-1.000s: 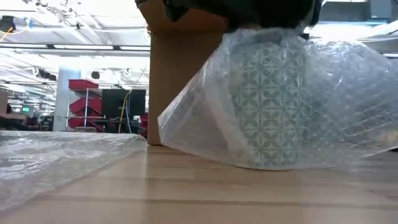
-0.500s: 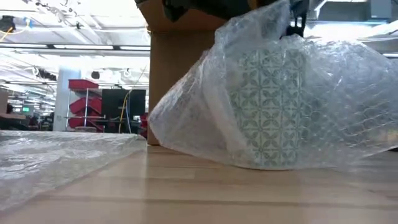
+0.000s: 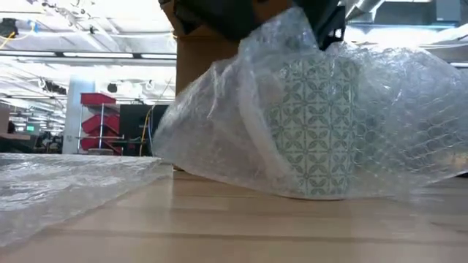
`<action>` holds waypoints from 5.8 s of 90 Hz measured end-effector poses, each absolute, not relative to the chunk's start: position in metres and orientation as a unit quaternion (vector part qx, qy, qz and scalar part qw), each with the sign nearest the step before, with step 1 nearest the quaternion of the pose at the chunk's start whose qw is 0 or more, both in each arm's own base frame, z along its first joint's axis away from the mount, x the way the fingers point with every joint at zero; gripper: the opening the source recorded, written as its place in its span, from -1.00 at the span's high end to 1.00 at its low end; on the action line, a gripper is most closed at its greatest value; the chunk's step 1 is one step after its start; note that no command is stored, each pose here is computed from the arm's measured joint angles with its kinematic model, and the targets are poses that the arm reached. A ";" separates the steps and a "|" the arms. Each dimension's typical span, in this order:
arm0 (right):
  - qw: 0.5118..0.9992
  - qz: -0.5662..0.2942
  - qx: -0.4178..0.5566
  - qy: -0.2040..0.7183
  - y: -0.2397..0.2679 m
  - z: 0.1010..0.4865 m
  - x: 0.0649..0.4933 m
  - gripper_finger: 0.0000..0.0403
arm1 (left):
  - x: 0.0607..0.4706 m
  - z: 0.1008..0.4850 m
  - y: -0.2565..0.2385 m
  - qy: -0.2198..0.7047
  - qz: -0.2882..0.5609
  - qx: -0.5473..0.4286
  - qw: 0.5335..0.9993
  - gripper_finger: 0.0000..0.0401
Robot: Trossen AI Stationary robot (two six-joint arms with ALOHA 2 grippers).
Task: Wrap mug
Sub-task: Wrap the blue patterned mug with the right transparent bubble wrap
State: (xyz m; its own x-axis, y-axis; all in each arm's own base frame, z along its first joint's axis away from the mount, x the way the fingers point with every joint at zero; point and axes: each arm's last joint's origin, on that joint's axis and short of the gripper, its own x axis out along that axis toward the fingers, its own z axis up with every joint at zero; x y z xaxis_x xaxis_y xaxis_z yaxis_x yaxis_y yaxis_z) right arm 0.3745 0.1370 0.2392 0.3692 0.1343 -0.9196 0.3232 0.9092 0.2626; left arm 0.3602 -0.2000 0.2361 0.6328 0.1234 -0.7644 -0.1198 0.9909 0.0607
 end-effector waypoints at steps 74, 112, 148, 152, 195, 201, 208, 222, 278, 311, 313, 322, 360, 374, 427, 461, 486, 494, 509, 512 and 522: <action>0.798 -0.002 0.143 0.585 0.164 0.209 0.365 1.00 | 0.355 0.244 -0.207 0.380 0.087 0.082 0.917 1.00; 0.840 0.102 0.176 0.504 0.170 0.198 0.379 1.00 | 0.343 0.243 -0.228 0.403 0.015 0.068 0.913 1.00; 0.825 0.087 0.174 0.531 0.164 0.233 0.376 1.00 | 0.349 0.226 -0.211 0.407 0.052 0.056 0.910 1.00; 0.822 0.083 0.176 0.535 0.164 0.235 0.375 1.00 | 0.350 0.226 -0.210 0.407 0.053 0.055 0.910 1.00; 0.819 0.046 0.221 0.527 0.161 0.297 0.348 1.00 | 0.360 0.230 -0.206 0.374 0.052 0.033 0.925 1.00; 0.825 0.050 0.239 0.510 0.165 0.302 0.348 1.00 | 0.361 0.230 -0.205 0.374 0.052 0.032 0.925 1.00; 0.833 0.055 0.262 0.485 0.172 0.303 0.354 0.98 | 0.362 0.231 -0.204 0.369 0.052 0.028 0.927 1.00; 0.824 0.020 0.272 0.497 0.177 0.266 0.365 0.96 | 0.364 0.228 -0.201 0.376 0.053 0.027 0.925 1.00; 0.786 -0.045 0.228 0.572 0.182 0.196 0.344 1.00 | 0.362 0.271 -0.210 0.364 0.035 0.058 0.929 1.00; 0.793 -0.034 0.236 0.560 0.170 0.212 0.344 1.00 | 0.355 0.247 -0.205 0.403 0.042 0.054 0.912 1.00; 0.794 -0.032 0.238 0.559 0.169 0.214 0.345 1.00 | 0.355 0.246 -0.205 0.403 0.043 0.051 0.913 1.00; 0.793 -0.024 0.250 0.555 0.165 0.221 0.345 1.00 | 0.353 0.239 -0.204 0.408 0.048 0.045 0.911 1.00; 0.808 0.004 0.333 0.486 0.150 0.282 0.327 1.00 | 0.354 0.233 -0.206 0.399 0.040 0.026 0.916 1.00; 0.834 0.036 0.343 0.430 0.158 0.286 0.337 1.00 | 0.356 0.234 -0.205 0.392 0.039 0.023 0.919 1.00; 0.789 -0.039 0.277 0.547 0.173 0.181 0.365 1.00 | 0.354 0.245 -0.214 0.390 0.027 0.021 0.920 1.00; 0.799 -0.014 0.281 0.531 0.160 0.213 0.356 1.00 | 0.360 0.235 -0.200 0.392 0.036 0.035 0.919 1.00; 0.815 0.002 0.308 0.490 0.155 0.250 0.345 1.00 | 0.367 0.230 -0.185 0.395 0.044 0.021 0.917 1.00; 0.820 0.004 0.321 0.475 0.153 0.261 0.342 1.00 | 0.369 0.231 -0.186 0.386 0.042 0.014 0.922 1.00; 0.816 -0.024 0.303 0.492 0.155 0.243 0.348 1.00 | 0.372 0.234 -0.187 0.369 0.035 0.011 0.929 1.00; 0.811 -0.034 0.297 0.504 0.156 0.235 0.348 1.00 | 0.372 0.234 -0.187 0.370 0.034 0.012 0.928 1.00; 0.793 -0.056 0.278 0.539 0.158 0.210 0.353 1.00 | 0.370 0.235 -0.187 0.384 0.037 0.014 0.922 1.00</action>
